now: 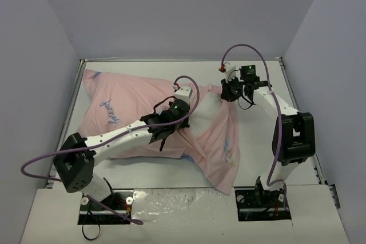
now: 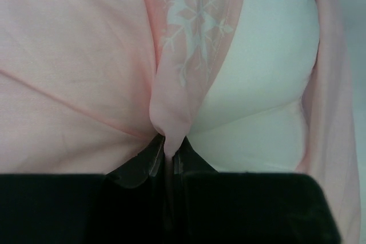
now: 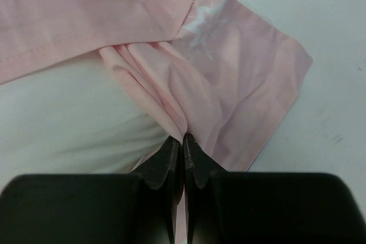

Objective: Remove the pillowcase from the pillow

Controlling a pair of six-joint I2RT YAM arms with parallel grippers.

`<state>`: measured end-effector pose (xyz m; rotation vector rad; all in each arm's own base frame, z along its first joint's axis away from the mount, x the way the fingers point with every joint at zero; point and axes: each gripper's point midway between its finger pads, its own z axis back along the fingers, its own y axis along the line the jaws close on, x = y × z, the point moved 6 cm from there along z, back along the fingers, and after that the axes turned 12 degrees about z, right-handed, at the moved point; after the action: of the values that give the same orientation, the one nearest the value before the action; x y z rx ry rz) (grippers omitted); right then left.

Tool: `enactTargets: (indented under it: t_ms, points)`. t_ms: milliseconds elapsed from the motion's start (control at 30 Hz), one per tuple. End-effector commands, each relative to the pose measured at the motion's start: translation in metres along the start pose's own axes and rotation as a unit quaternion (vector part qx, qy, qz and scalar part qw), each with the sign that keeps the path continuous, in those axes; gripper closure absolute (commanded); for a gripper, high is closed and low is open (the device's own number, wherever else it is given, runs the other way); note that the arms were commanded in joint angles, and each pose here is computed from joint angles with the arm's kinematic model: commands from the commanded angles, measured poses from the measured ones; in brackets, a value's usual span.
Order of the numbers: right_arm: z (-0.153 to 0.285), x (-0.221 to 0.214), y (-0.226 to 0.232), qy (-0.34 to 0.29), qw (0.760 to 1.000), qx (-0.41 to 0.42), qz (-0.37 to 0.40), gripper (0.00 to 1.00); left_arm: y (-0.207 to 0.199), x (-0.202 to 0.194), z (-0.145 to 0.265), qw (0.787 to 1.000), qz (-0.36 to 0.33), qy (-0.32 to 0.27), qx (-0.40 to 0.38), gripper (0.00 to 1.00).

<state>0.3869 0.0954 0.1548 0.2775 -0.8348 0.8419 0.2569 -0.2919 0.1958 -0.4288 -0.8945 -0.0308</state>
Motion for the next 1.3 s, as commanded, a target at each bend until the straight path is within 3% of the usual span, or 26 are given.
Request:
enactTargets:
  t_ms: [0,100,233,400,567,667,700,833,1000,1100,1233,1267]
  points:
    - [0.006,0.004,-0.026,-0.004,0.996,-0.085,-0.027,1.0,0.025,-0.022,0.017,0.996,-0.045,0.058,0.042,0.98]
    - [0.003,0.003,-0.036,-0.005,0.991,-0.124,-0.047,1.0,0.031,-0.025,0.021,0.997,-0.042,0.057,0.044,0.98]
    - [-0.031,-0.025,-0.031,0.045,0.985,-0.127,-0.112,1.0,0.036,-0.028,0.025,0.997,-0.037,0.053,0.045,0.98]
    - [-0.076,-0.069,0.008,0.116,0.975,-0.06,-0.181,1.0,0.034,-0.023,0.028,0.998,-0.031,0.043,0.036,0.98]
    - [-0.081,-0.08,0.035,0.118,0.969,0.043,-0.211,1.0,0.031,-0.016,0.03,0.999,-0.03,0.034,0.03,0.98]
    - [-0.07,-0.077,0.044,0.091,0.967,0.128,-0.201,0.78,0.029,-0.01,0.029,0.999,-0.022,0.028,0.028,0.98]
    - [-0.058,-0.071,0.042,0.052,0.964,0.168,-0.199,0.64,0.026,-0.004,0.03,0.999,-0.018,0.023,0.025,0.98]
    - [-0.008,-0.051,0.019,-0.033,0.969,0.167,-0.177,0.39,0.021,0.012,0.026,1.0,0.006,0.01,0.026,0.98]
    - [0.059,-0.016,-0.009,-0.071,0.988,0.074,-0.118,0.25,0.018,0.028,0.019,0.998,0.06,-0.004,0.023,0.98]
    - [0.083,-0.004,-0.006,-0.074,0.991,0.037,-0.105,0.23,0.016,0.042,0.011,0.994,0.106,-0.022,0.013,0.98]
    - [0.102,0.002,0.029,-0.092,0.989,0.102,-0.051,0.2,0.007,0.048,-0.005,0.991,0.135,-0.024,-0.005,0.98]
    - [0.104,0.008,0.047,-0.136,0.976,0.157,0.068,0.19,0.001,0.054,-0.006,0.99,0.136,-0.025,-0.017,0.98]
